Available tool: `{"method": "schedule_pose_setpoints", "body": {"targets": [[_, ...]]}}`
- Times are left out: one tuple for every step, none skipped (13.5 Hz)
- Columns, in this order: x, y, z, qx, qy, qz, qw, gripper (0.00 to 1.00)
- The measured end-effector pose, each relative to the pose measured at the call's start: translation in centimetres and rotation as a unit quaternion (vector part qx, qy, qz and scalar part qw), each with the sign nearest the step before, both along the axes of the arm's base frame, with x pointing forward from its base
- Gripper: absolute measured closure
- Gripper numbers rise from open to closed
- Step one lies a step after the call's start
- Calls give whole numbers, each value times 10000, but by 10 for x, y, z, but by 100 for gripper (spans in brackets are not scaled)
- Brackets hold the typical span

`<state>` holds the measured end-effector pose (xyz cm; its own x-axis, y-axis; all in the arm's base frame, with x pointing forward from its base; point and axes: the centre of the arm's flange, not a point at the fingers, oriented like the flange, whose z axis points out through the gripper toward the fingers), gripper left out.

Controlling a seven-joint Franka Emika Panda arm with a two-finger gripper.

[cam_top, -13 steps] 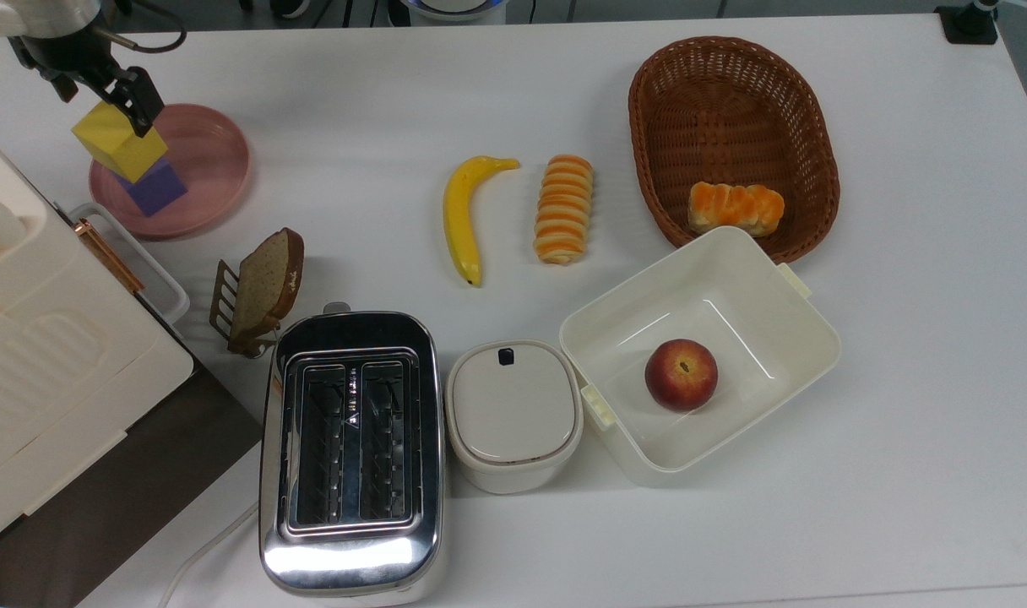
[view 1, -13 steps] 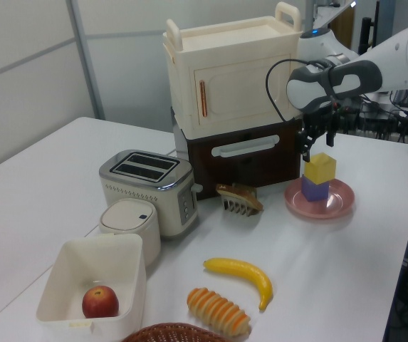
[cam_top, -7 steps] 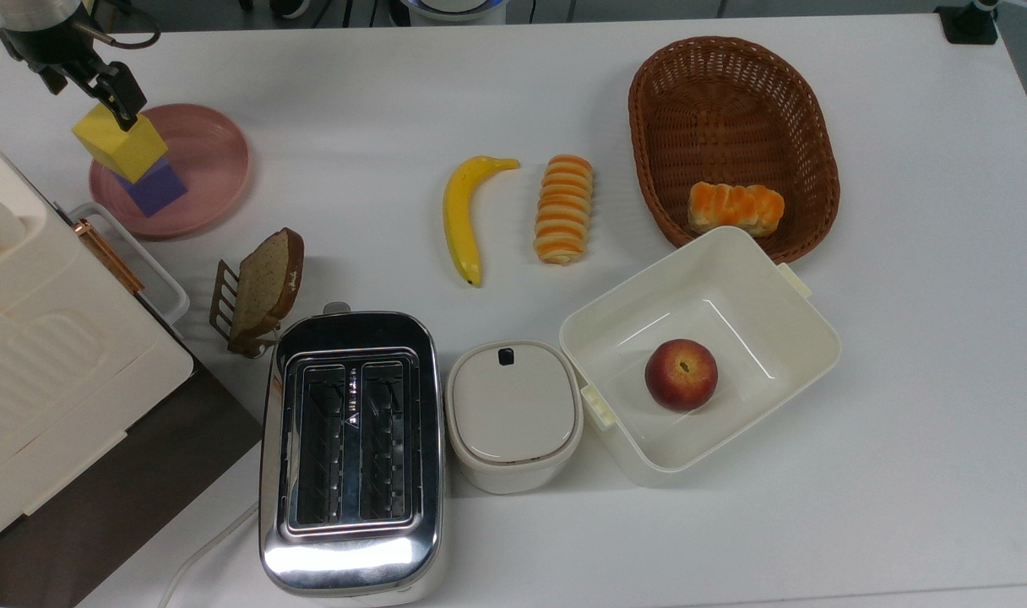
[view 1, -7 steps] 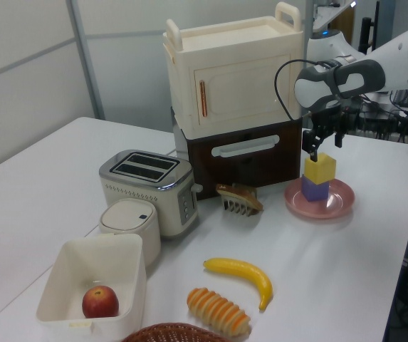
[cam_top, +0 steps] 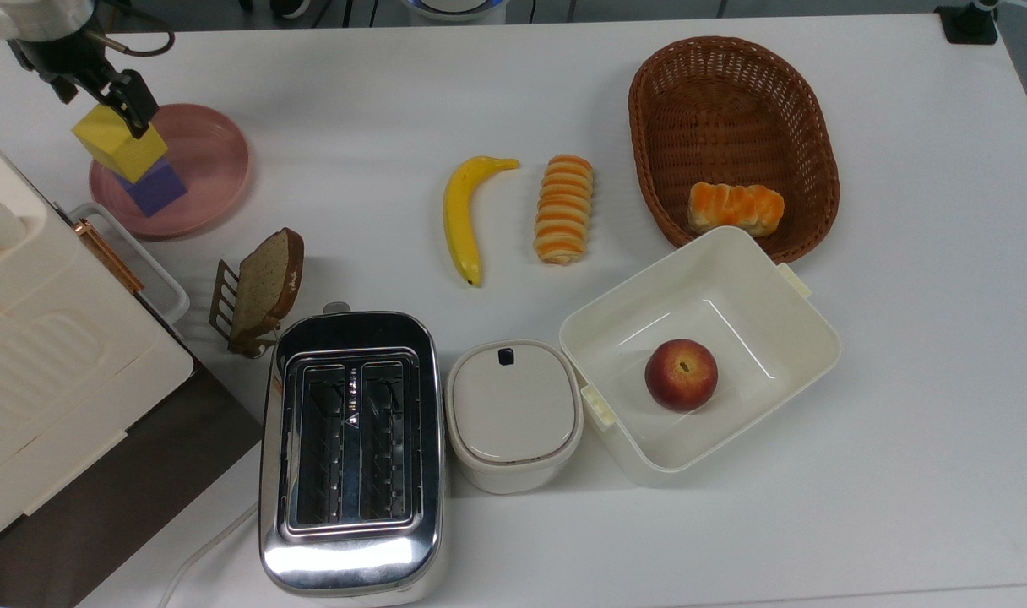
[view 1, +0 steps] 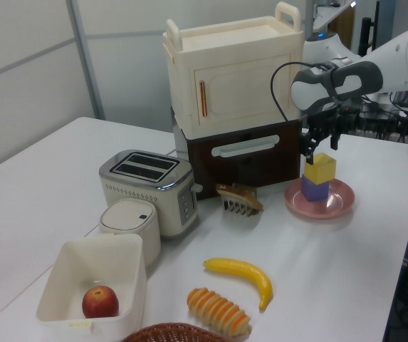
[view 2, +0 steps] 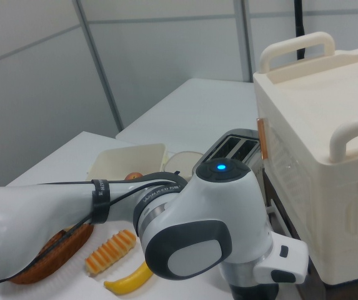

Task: Put the yellow cube on the table
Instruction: 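Lower the gripper around the yellow cube and close it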

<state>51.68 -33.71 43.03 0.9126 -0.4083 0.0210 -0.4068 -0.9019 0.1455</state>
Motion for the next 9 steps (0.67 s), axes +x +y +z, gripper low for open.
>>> {"method": "schedule_pose_setpoints", "body": {"targets": [[2,1,-3,-6,9,18,10000,0],[2,0,-7,-15,22,12,10000,0],[2,-2,-10,-16,41,-1,10000,0],[1,-4,-14,-18,58,-19,10000,0],[0,-6,-17,-24,70,-36,10000,0],[-1,-8,-20,-22,86,-53,9999,0],[-1,-9,-21,-20,88,-57,9999,0],[-1,-8,-21,-23,81,-52,10000,0],[0,-8,-21,-28,71,-46,10000,0]]}}
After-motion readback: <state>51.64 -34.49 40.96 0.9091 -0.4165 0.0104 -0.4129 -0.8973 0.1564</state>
